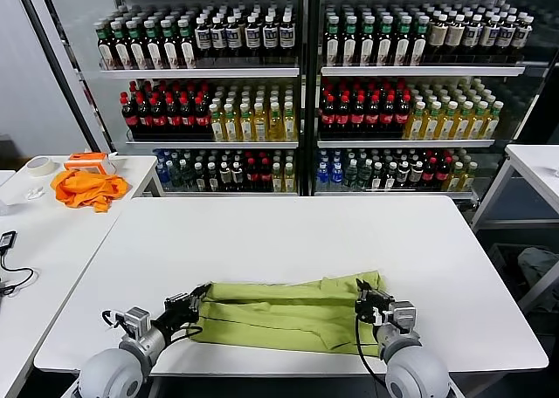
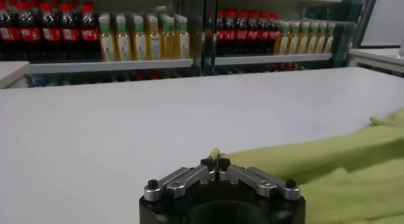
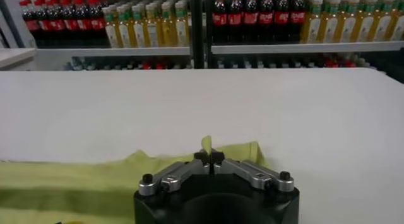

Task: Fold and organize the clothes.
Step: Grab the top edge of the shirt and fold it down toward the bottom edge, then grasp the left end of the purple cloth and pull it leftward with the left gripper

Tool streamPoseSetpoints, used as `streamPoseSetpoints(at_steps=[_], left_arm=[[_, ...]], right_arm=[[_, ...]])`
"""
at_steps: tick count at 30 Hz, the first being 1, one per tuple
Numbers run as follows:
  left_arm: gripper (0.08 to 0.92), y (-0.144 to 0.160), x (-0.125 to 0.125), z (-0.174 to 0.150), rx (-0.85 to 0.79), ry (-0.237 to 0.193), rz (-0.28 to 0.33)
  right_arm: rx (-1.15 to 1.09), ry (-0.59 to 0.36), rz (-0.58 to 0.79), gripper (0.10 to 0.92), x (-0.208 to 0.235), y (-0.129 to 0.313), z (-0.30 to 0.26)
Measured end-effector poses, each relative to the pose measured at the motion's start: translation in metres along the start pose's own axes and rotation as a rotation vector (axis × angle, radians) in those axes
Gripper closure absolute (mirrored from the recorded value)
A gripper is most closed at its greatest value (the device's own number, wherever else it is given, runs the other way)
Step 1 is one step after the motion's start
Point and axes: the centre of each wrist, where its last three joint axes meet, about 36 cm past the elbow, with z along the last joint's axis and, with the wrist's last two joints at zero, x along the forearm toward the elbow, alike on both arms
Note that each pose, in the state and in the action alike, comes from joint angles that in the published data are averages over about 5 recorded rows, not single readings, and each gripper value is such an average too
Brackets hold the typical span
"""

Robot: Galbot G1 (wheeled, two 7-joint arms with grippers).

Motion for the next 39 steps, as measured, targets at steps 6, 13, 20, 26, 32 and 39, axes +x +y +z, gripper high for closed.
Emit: streamPoseSetpoints(at_steps=[6, 13, 20, 26, 32, 39], left_arm=[[0.704, -0.004, 0.004, -0.005, -0.002, -0.010, -0.019], [0.497, -0.021, 0.003, -0.011, 0.043, -0.028, -0.087], [0.297, -0.046, -0.002, 0.001, 0.094, 0.016, -0.194], [0.183, -0.063, -0.001, 0.004, 0.111, 0.045, -0.242], [0.293, -0.070, -0.001, 0.006, 0.115, 0.065, -0.271], [0.492, -0.076, -0.001, 0.007, 0.120, 0.082, -0.278]], right_arm=[[0.017, -0.024, 0.003, 0.690, 0.012, 0.000, 0.001], [0.038, -0.068, 0.015, 0.490, 0.037, 0.007, 0.003], [0.059, -0.095, 0.027, 0.300, 0.060, 0.011, 0.006], [0.068, -0.106, 0.039, 0.204, 0.068, 0.011, 0.008], [0.074, -0.116, 0.048, 0.200, 0.071, 0.012, 0.010], [0.077, -0.120, 0.052, 0.200, 0.073, 0.011, 0.012]])
